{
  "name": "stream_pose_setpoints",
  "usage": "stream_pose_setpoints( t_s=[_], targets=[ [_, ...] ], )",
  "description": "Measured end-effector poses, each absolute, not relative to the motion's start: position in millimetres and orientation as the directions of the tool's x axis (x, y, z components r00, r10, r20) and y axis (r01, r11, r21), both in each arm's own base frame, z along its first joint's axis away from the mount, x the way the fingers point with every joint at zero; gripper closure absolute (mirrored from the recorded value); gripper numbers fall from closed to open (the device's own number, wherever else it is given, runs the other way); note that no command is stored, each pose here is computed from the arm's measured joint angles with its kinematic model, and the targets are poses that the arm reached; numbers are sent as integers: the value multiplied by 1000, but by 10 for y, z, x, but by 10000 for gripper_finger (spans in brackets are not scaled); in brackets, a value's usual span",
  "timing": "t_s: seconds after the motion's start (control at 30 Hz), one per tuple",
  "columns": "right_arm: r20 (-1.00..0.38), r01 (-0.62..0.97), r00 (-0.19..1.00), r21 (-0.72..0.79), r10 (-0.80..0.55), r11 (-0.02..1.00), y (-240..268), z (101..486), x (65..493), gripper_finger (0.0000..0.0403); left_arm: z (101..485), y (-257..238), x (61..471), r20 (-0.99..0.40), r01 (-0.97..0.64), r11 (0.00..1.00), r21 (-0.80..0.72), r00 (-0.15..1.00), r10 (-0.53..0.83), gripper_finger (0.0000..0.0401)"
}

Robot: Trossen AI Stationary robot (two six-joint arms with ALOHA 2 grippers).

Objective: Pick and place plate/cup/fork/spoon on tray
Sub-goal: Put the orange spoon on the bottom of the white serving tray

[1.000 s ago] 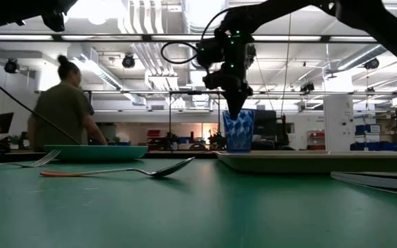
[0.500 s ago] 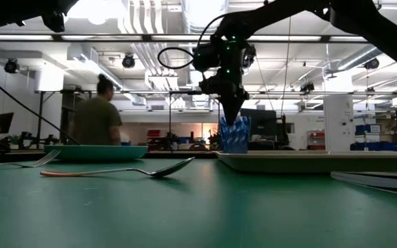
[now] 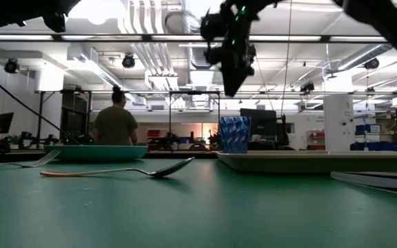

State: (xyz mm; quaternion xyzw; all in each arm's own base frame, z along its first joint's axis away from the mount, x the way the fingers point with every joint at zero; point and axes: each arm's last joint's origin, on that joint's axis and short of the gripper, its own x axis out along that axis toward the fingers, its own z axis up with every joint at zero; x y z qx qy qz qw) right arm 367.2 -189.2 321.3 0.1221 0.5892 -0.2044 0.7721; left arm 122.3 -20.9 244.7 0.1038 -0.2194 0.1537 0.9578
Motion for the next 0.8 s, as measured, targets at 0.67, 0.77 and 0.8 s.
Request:
stream_pose_setpoints(
  t_s=[0.67, 0.77, 0.8],
  targets=[
    [-615, 282, 756, -2, -224, 959, -615, 3299, 2666, 297, 2520, -242, 1387, 398, -373, 920, 121, 867, 299, 400],
    [-580, 264, 788, 13, -208, 964, -501, 3097, 2483, 300, 2562, -258, 1445, 389, -369, 921, 121, 871, 298, 400],
    [-566, 255, 800, 16, -202, 967, -467, 3032, 2428, 301, 2576, -266, 1471, 386, -368, 921, 124, 873, 297, 400]
  ],
)
